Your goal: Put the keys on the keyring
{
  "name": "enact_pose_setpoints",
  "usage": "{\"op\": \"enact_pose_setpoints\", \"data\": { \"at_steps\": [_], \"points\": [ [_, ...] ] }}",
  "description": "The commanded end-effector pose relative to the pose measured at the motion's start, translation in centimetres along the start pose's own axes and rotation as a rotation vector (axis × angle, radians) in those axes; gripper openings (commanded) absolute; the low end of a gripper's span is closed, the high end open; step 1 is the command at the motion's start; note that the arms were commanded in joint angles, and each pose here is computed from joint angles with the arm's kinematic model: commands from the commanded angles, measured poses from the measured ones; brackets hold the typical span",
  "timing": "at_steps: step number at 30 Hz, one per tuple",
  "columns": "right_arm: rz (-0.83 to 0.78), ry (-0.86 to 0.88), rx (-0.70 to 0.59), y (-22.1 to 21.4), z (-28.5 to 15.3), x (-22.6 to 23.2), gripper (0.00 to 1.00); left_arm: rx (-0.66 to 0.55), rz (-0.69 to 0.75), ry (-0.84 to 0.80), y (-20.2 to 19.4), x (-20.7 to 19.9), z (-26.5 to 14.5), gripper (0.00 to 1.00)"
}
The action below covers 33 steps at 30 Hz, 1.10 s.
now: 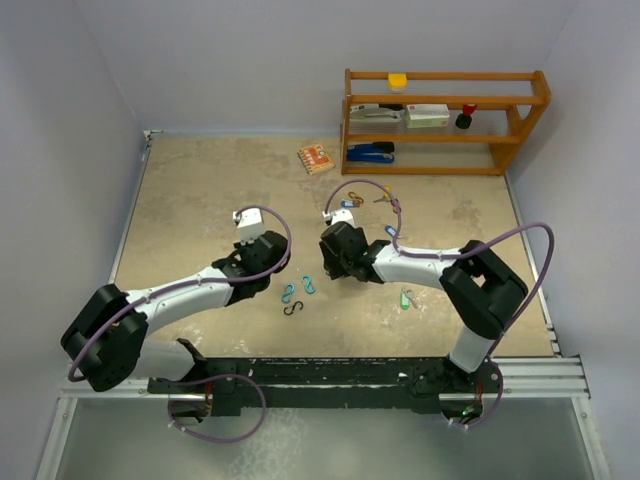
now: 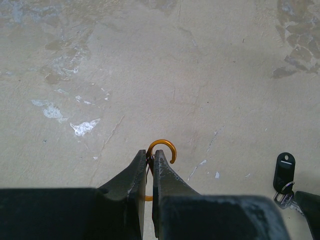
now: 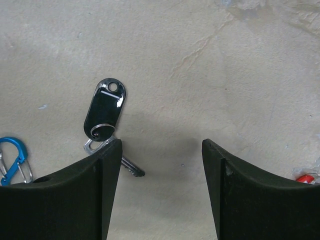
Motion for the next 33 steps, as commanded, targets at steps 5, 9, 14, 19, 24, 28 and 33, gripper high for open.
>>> {"op": "enact_pose_setpoints", "data": {
  "at_steps": [5, 9, 14, 19, 24, 28, 33],
  "points": [
    [-0.006, 0.038, -0.043, 1.6, -1.3, 2.0, 0.68, -0.024, -0.022, -0.02, 0.7, -0.1, -0.2, 0.0],
    [0.017, 0.026, -0.076, 2.0, -2.2, 1.9, 0.68, -0.024, -0.023, -0.02, 0.7, 0.0, -0.3, 0.0],
    [0.021, 0.046, -0.108, 2.9, -3.2, 2.0, 0.67, -0.027, -0.023, -0.017, 0.7, 0.1, -0.3, 0.0],
    [0.021, 0.052, -0.111, 3.7, -2.7, 3.2, 0.66, -0.032, -0.026, -0.016, 0.8, 0.1, -0.4, 0.0],
    [0.023, 0.026, -0.09, 4.5, -1.4, 4.8, 0.66, -0.035, -0.024, -0.013, 0.8, 0.4, -0.4, 0.0],
    [0.041, -0.008, -0.077, 5.0, -0.6, 5.3, 0.66, -0.034, -0.022, -0.012, 0.8, 0.5, -0.4, 0.0],
    [0.041, -0.053, -0.057, 4.6, -0.6, 5.0, 0.66, -0.033, -0.024, -0.013, 0.7, 0.5, -0.4, 0.0]
  ]
}}
Point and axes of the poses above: each gripper's point midway between its finger pads, its own z axis out along the fingers, its own x axis along the line the jaws close on, y = z × x, the point moved 10 cm from there along -z, back along the fingers, and after that the axes turned 10 degrees about -z, right-handed, at the moved point
